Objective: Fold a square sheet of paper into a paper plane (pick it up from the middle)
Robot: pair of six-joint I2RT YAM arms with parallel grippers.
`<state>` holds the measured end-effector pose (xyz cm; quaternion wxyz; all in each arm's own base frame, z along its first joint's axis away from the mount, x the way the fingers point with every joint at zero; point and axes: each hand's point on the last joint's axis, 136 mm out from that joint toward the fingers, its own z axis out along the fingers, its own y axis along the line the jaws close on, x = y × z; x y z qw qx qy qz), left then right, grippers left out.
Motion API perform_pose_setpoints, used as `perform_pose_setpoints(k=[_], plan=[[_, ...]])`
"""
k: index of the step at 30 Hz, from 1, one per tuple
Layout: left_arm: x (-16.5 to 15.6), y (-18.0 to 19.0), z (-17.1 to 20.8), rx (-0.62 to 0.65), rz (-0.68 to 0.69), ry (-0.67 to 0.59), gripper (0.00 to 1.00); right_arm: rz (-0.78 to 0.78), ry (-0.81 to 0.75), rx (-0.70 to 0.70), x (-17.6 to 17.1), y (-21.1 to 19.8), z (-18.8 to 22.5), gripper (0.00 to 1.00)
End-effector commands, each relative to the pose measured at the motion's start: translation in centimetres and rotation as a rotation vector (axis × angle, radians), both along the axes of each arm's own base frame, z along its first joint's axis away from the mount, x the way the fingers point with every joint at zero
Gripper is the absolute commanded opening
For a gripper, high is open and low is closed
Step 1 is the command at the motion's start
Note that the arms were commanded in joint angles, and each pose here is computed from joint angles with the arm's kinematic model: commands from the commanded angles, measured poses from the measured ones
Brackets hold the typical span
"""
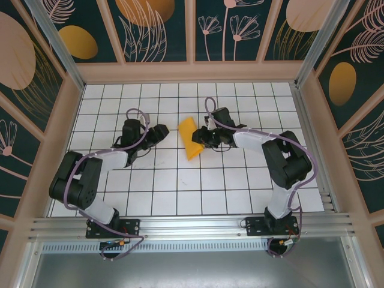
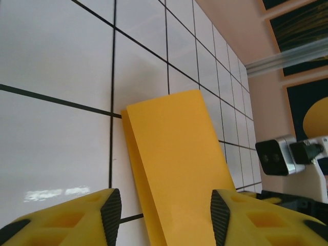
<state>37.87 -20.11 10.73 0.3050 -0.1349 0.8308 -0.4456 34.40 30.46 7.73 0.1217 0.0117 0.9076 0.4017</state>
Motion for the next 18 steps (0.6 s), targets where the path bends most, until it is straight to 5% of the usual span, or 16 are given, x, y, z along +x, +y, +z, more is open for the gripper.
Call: perform_pose_setpoints(k=[1,18], plan=[[0.9,-2.5,1.3,-0.043,-0.048,-0.045,0.47,-0.052,0.06,-0.061,-0.2,-1.6,-2.7,0.31],[2.6,-8.6,-3.6,-0.027,-0.133,0.063,0.23,-0.094,0.129,-0.089,-0.8,-2.7,-4.9,0.3]])
